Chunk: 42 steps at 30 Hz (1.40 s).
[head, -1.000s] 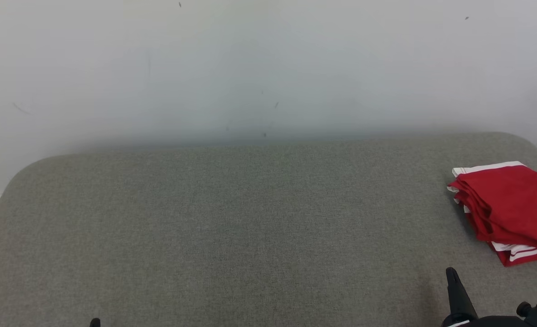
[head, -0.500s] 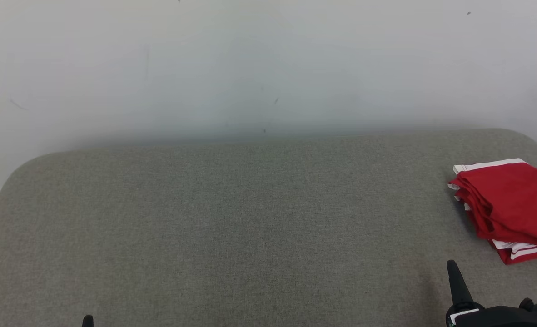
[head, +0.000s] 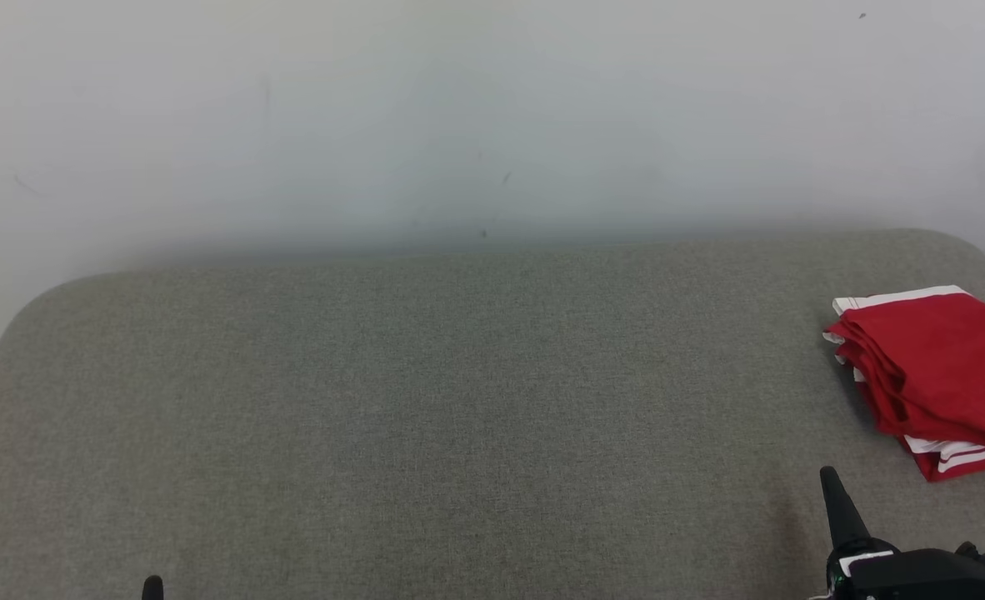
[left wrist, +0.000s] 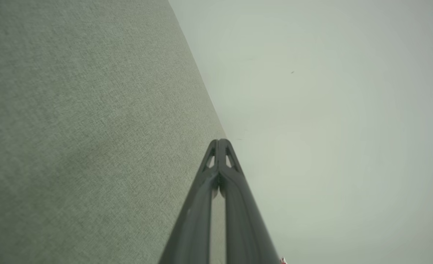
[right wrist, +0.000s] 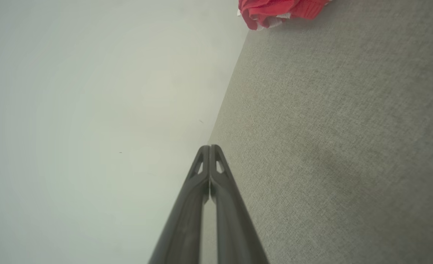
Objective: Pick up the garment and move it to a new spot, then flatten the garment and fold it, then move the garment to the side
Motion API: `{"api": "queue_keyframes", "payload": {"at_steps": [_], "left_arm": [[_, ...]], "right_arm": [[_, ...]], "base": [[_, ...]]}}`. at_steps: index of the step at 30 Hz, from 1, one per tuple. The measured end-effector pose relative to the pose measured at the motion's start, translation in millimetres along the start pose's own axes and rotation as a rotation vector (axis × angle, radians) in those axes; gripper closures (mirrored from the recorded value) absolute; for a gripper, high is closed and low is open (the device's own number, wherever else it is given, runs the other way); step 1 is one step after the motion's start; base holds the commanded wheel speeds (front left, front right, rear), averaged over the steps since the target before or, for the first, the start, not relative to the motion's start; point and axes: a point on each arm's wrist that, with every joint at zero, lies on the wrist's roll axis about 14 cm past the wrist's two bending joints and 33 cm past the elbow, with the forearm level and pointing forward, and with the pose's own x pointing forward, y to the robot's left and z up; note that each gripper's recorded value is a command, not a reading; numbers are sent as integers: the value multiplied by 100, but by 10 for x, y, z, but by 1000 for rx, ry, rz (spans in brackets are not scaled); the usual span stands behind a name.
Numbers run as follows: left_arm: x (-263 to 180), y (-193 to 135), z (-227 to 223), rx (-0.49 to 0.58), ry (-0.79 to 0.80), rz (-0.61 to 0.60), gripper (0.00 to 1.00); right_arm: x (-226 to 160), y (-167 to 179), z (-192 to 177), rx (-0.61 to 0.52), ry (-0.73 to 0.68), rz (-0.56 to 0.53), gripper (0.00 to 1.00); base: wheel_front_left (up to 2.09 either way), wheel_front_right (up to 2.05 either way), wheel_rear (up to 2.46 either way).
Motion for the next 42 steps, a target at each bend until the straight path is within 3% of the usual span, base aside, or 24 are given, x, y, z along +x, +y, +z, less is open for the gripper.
{"api": "queue_keyframes", "payload": {"at_steps": [42], "left_arm": [[120,18,23,-353,20,10,100]], "right_arm": [[199,15,83,378,-2,5,100]], "base": [[0,0,0]]}}
